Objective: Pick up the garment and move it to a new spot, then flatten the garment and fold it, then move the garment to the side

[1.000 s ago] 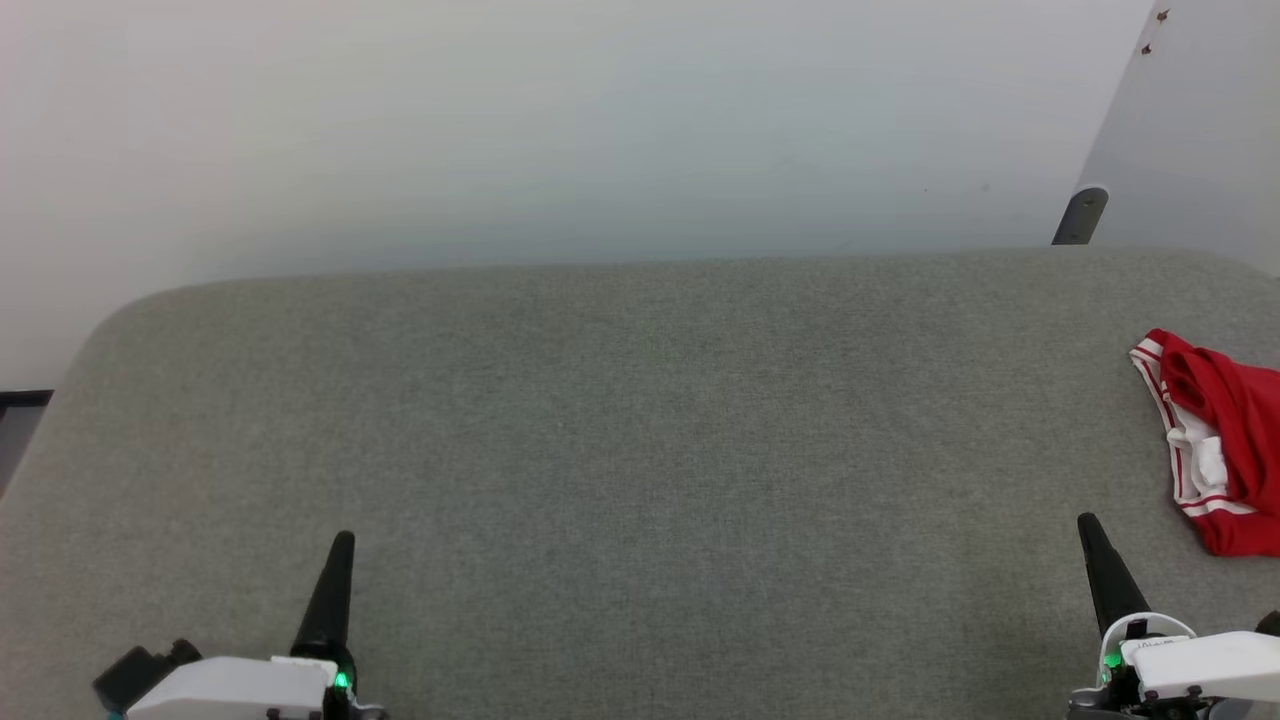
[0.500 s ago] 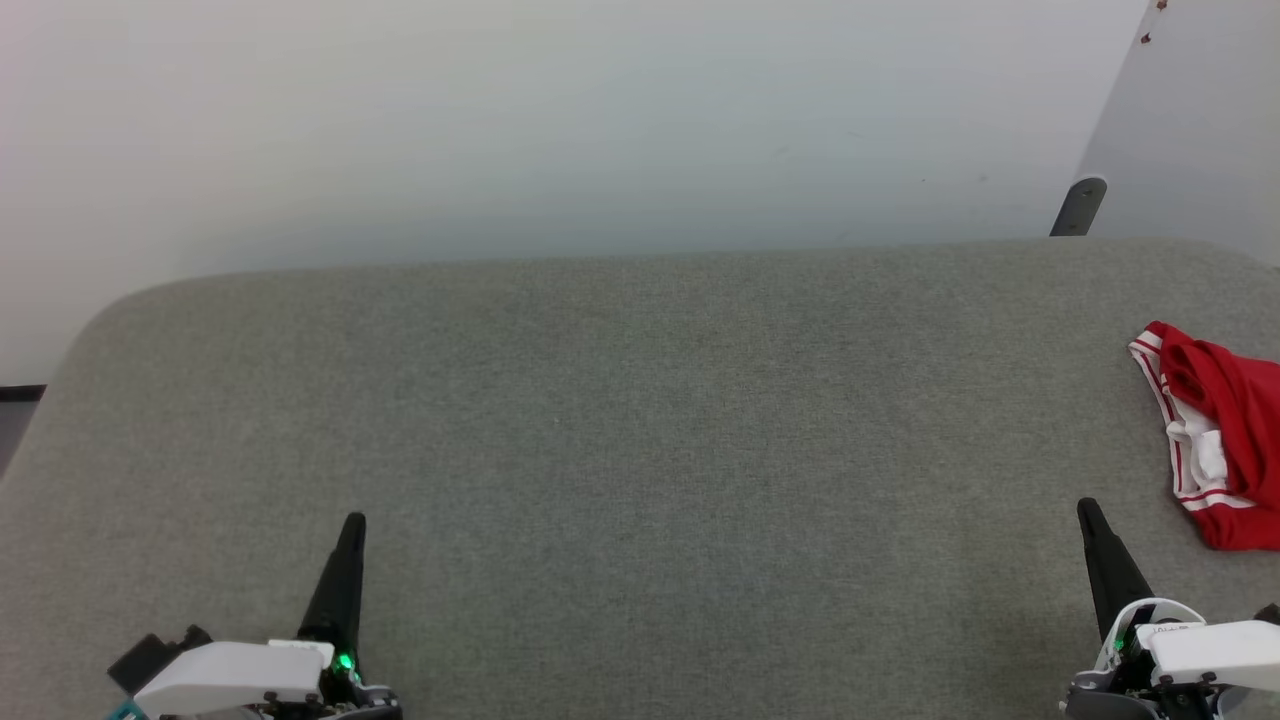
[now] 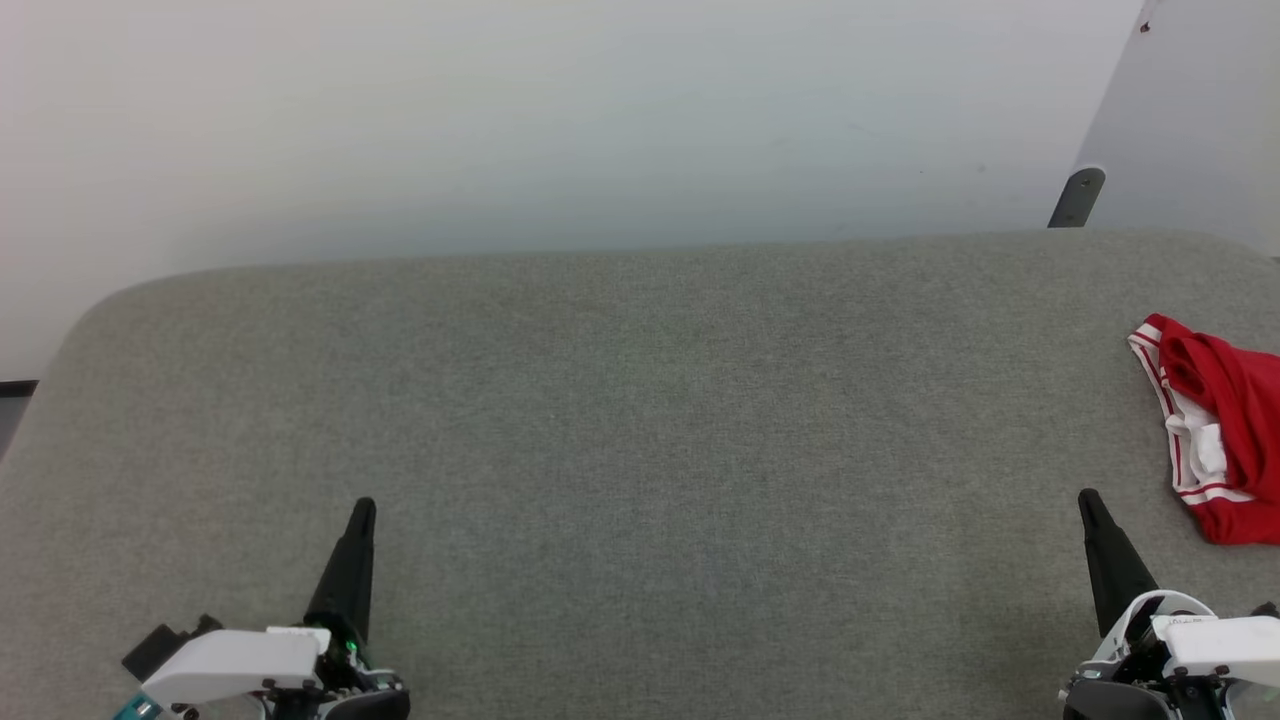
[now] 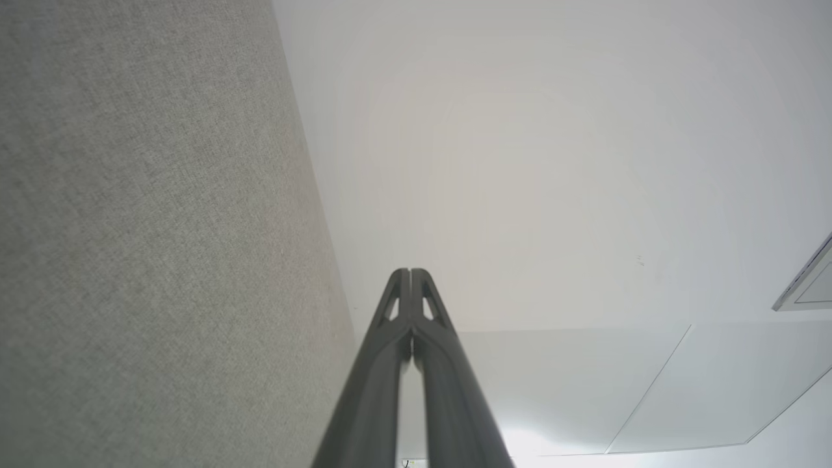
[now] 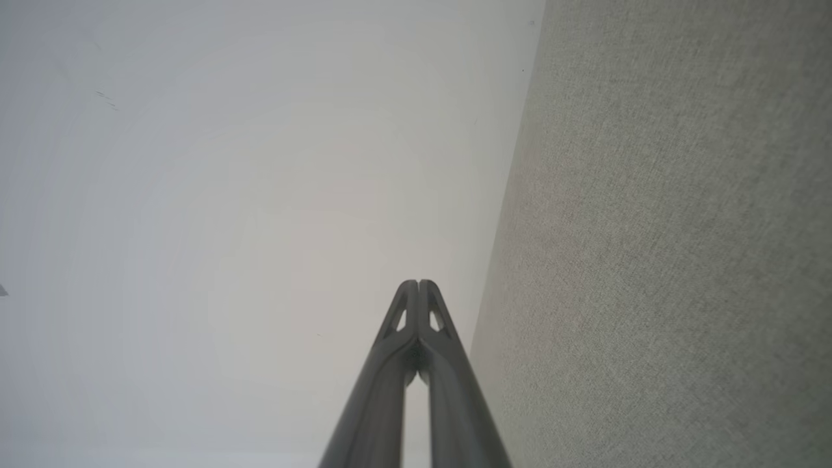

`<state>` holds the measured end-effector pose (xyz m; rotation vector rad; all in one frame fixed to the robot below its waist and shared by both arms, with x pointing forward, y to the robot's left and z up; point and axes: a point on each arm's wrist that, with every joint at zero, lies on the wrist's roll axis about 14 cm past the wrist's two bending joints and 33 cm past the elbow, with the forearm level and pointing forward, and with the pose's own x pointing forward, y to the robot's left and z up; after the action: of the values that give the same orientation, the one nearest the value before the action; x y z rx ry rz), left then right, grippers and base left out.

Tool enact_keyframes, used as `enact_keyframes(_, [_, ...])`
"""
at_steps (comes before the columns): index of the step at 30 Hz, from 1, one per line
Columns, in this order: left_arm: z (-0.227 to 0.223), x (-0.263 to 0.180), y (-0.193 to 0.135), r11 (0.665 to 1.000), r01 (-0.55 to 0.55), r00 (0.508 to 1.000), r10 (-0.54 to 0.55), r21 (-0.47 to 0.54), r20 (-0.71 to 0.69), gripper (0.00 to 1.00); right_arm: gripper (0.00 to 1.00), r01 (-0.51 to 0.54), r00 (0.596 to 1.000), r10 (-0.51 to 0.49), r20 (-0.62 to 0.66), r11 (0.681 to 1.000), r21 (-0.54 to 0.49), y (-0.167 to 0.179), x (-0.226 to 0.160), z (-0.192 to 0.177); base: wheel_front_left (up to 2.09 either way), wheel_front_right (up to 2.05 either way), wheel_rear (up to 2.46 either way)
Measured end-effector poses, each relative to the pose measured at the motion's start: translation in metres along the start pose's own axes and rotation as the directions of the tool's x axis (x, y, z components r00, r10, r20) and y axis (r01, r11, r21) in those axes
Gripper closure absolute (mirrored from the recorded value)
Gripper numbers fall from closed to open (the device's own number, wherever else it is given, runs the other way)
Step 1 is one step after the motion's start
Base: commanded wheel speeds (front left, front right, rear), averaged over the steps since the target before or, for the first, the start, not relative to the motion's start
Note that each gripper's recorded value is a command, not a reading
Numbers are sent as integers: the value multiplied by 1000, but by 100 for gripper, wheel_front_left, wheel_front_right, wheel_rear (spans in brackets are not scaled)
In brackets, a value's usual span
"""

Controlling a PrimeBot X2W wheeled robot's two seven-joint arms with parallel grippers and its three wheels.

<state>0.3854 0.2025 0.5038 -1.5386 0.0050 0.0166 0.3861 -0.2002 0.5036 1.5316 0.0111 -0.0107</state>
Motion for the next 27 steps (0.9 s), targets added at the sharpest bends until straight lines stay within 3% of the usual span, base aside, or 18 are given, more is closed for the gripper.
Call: enact_keyframes(27, [-3,3,-1,999,4,1000,-4,-36,-8,100,100,-9,1000,9,0,999,39,2,3,0,0,0,0])
